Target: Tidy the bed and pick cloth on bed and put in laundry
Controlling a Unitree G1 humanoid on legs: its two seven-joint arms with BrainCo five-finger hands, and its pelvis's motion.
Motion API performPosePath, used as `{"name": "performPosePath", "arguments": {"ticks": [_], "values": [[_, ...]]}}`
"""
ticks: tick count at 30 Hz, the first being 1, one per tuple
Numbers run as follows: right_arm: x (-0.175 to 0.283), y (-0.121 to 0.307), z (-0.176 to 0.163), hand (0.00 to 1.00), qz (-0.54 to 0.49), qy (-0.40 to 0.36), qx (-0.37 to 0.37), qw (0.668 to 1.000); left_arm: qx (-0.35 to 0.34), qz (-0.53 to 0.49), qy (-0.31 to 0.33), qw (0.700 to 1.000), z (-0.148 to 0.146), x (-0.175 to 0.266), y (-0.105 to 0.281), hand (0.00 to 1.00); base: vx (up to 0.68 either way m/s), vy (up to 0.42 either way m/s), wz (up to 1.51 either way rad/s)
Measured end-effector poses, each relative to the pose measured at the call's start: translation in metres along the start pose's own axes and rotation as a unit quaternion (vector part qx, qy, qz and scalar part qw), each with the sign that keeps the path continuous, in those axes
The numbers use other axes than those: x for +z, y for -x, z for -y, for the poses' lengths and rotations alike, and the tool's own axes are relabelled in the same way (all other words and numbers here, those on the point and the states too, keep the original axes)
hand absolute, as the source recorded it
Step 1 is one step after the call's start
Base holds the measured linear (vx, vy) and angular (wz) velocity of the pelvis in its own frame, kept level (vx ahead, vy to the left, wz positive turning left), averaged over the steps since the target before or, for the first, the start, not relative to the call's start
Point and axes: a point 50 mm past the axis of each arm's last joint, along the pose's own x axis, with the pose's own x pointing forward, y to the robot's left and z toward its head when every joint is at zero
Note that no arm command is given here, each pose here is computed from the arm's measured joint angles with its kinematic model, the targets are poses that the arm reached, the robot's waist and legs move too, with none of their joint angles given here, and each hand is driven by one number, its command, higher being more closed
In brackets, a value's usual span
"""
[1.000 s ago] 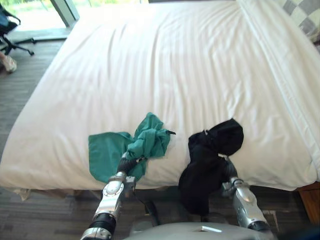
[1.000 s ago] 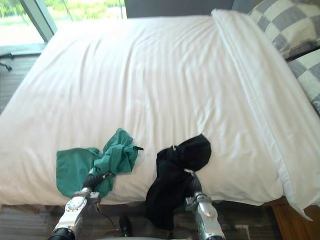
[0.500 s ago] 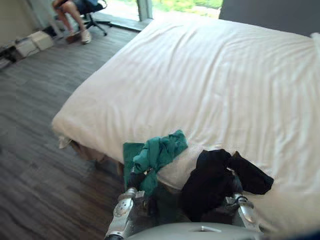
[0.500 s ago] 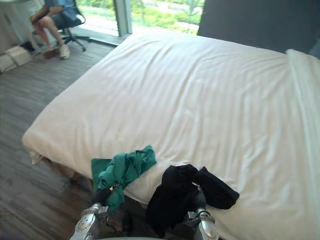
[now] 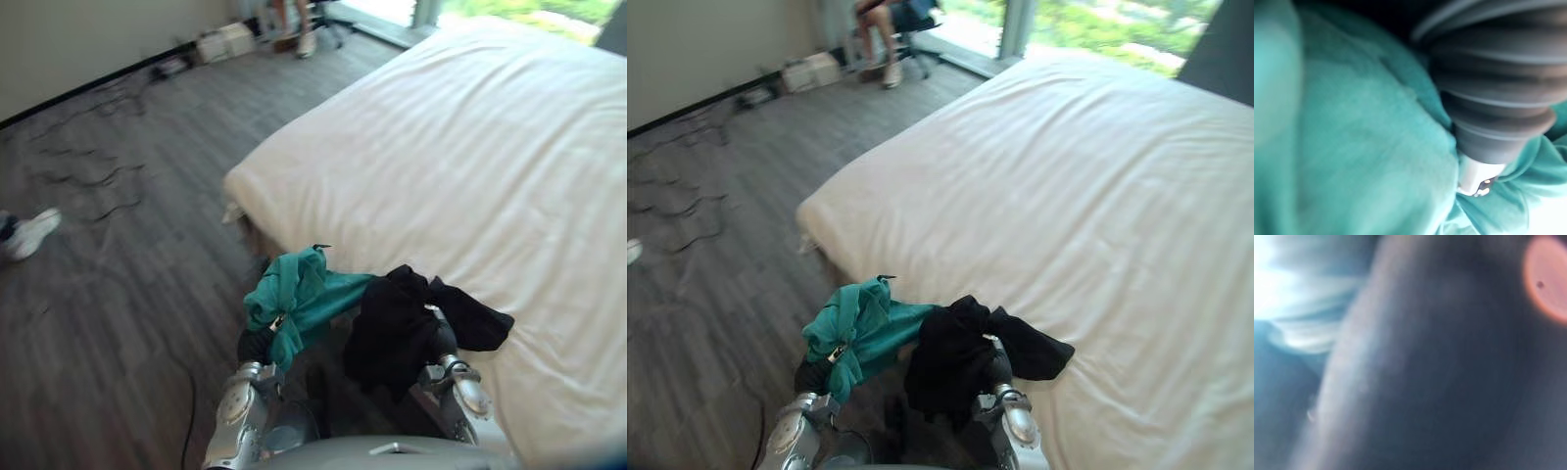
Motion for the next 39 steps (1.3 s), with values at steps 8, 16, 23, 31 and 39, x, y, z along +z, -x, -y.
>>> {"name": "performPosePath", "arguments": {"ticks": [8, 16, 23, 31, 39], "values": [[-0.007, -0.004, 0.002, 1.00, -0.022, -0.019, -0.001, 1.000, 0.010, -0.020, 0.020, 1.000, -0.004, -0.014, 0.007, 1.00, 0.04, 0.048, 0.94], [-0.024, -0.005, -0.005, 1.00, -0.056, -0.034, -0.026, 0.998, 0.010, -0.033, -0.011, 0.999, -0.015, -0.014, 0.005, 1.00, 0.05, 0.010, 0.49], [-0.047, 0.014, 0.008, 1.00, -0.103, -0.035, -0.063, 0.992, 0.023, -0.066, -0.039, 0.997, -0.026, -0.024, -0.001, 1.00, 0.10, -0.021, 0.74], [-0.059, 0.018, 0.016, 1.00, -0.119, -0.041, -0.086, 0.988, 0.016, -0.109, -0.038, 0.993, -0.025, -0.047, 0.012, 1.00, 0.04, -0.103, 0.26], [-0.067, 0.014, 0.007, 1.00, -0.126, -0.067, -0.054, 0.988, -0.006, -0.103, -0.052, 0.993, -0.023, -0.048, 0.014, 1.00, 0.04, -0.081, 0.00]]}}
